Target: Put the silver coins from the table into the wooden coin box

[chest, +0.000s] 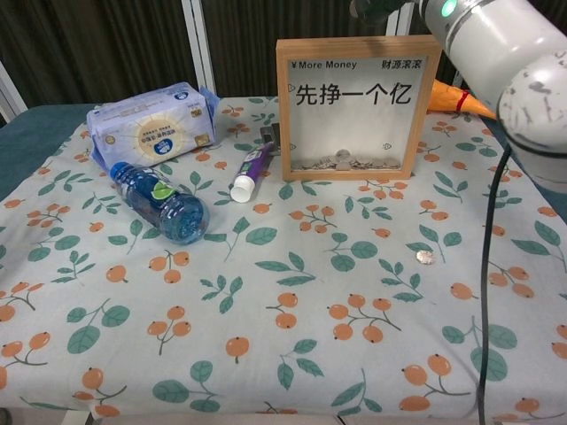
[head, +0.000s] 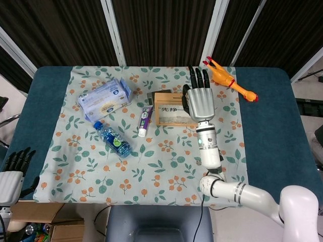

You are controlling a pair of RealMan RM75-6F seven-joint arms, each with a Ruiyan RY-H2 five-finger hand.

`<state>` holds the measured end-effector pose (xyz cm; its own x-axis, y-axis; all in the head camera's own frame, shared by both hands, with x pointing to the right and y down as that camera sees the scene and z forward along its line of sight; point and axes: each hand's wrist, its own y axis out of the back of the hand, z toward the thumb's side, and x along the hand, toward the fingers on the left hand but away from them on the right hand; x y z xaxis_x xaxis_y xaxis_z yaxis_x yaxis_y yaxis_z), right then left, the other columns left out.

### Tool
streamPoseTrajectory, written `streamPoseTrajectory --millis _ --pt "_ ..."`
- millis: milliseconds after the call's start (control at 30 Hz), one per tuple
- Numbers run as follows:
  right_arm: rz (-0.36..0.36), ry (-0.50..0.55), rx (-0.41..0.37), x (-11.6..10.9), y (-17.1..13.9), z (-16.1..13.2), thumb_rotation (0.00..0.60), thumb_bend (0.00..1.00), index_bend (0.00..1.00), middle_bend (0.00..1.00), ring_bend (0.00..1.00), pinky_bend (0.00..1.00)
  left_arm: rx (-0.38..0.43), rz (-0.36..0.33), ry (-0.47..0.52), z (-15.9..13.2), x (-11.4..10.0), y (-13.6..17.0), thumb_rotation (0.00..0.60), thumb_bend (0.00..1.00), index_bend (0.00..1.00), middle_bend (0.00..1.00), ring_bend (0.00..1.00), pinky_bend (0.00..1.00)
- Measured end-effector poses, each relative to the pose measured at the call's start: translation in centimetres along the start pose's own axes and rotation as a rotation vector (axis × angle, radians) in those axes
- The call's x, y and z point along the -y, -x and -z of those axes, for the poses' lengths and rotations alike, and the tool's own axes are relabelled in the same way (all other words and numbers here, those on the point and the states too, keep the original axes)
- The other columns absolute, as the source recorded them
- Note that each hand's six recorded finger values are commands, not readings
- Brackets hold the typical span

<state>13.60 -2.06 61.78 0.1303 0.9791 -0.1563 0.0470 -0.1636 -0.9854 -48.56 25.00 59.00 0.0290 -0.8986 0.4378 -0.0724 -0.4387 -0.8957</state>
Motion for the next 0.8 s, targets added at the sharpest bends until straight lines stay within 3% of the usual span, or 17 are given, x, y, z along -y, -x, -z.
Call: streamPoseTrajectory --millis 333,800 --pt "-0.034 -0.054 0.052 1.6 0.4 0.4 0.600 0.67 0.74 0.11 0.00 0.00 -0.012 -0.008 0.018 0.5 -0.2 0.0 0.600 0.38 0.00 0.00 0.00 0.00" --pt "-0.047 -0.064 0.063 2.3 0.8 0.7 0.600 0.67 0.74 0.11 0.00 0.00 -0.034 -0.023 0.014 1.2 -0.8 -0.1 0.600 0.38 0.00 0.00 0.00 0.00"
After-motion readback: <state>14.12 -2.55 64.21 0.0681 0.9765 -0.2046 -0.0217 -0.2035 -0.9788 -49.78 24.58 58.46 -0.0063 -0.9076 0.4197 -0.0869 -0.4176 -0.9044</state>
